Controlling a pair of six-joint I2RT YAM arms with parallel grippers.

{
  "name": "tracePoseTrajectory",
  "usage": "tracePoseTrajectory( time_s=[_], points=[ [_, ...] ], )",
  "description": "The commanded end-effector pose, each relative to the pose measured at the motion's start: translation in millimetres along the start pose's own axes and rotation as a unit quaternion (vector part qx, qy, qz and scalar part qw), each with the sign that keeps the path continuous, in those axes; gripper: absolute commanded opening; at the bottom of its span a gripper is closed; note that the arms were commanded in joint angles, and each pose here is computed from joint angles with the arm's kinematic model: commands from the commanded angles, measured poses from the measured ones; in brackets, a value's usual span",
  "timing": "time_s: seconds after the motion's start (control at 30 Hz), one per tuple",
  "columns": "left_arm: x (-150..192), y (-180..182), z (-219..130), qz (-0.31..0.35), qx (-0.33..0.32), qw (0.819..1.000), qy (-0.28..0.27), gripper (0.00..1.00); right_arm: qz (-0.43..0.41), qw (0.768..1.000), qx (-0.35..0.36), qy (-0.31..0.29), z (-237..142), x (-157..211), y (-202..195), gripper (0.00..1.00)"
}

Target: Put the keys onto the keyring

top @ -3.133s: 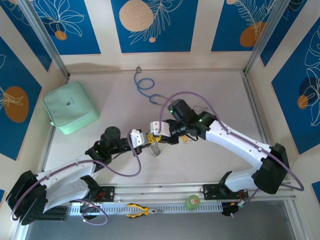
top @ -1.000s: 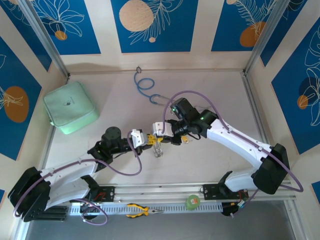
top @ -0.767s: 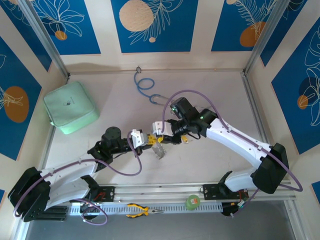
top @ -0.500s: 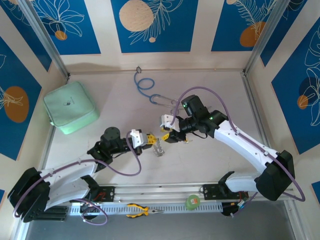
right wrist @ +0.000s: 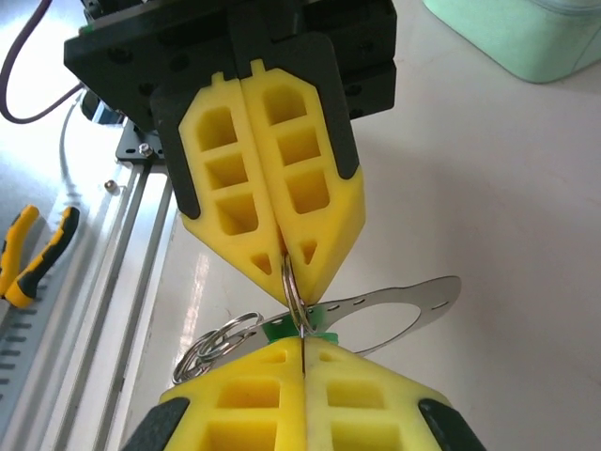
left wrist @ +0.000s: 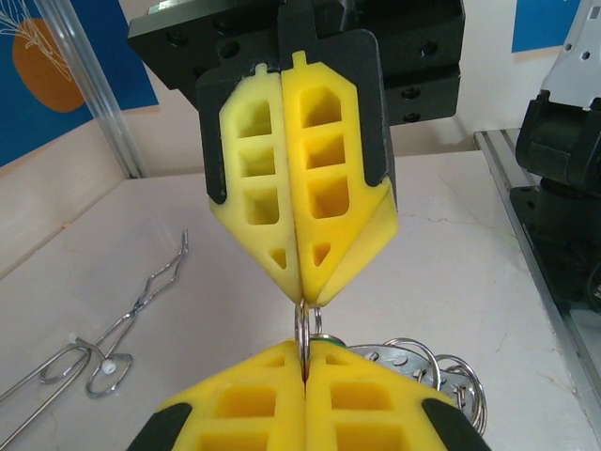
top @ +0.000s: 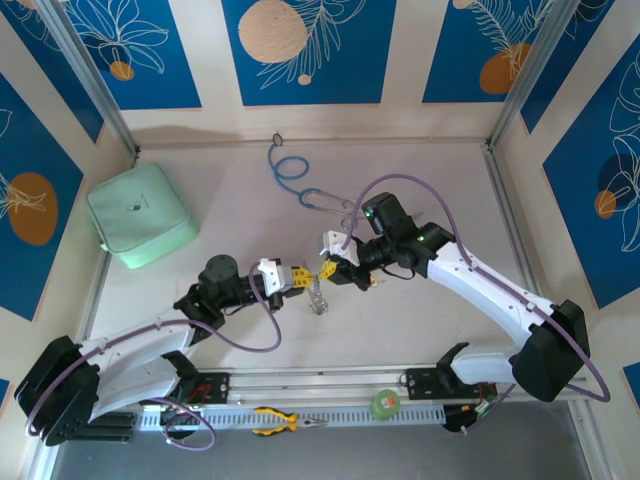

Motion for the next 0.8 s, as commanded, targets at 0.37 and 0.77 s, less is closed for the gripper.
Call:
tracePoseTrajectory(
  time_s=[0.37, 0.77],
  points=[
    [-18, -7, -3, 0.005, 0.025, 0.999, -0.048, 0.0, 0.038, 0.999, -0.019, -0.001, 17, 4, -12, 0.2],
    [-20, -6, -4, -0.001, 0.018, 0.998, -0.062, 0.0, 0.056, 0.997, 0.001, -0.058, -6, 11, -3, 0.39]
  ],
)
Point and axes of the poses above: each hand's point on the last joint's axis, 136 mm out from that joint toward the fingers, its own z axis out along the fingers, its own y axis along the line the jaws close on, x = y × z, the point moved 5 cm from there along -z, back along the fingers, and after that the axes turned 4 degrees about -z, right-handed, at the moved point
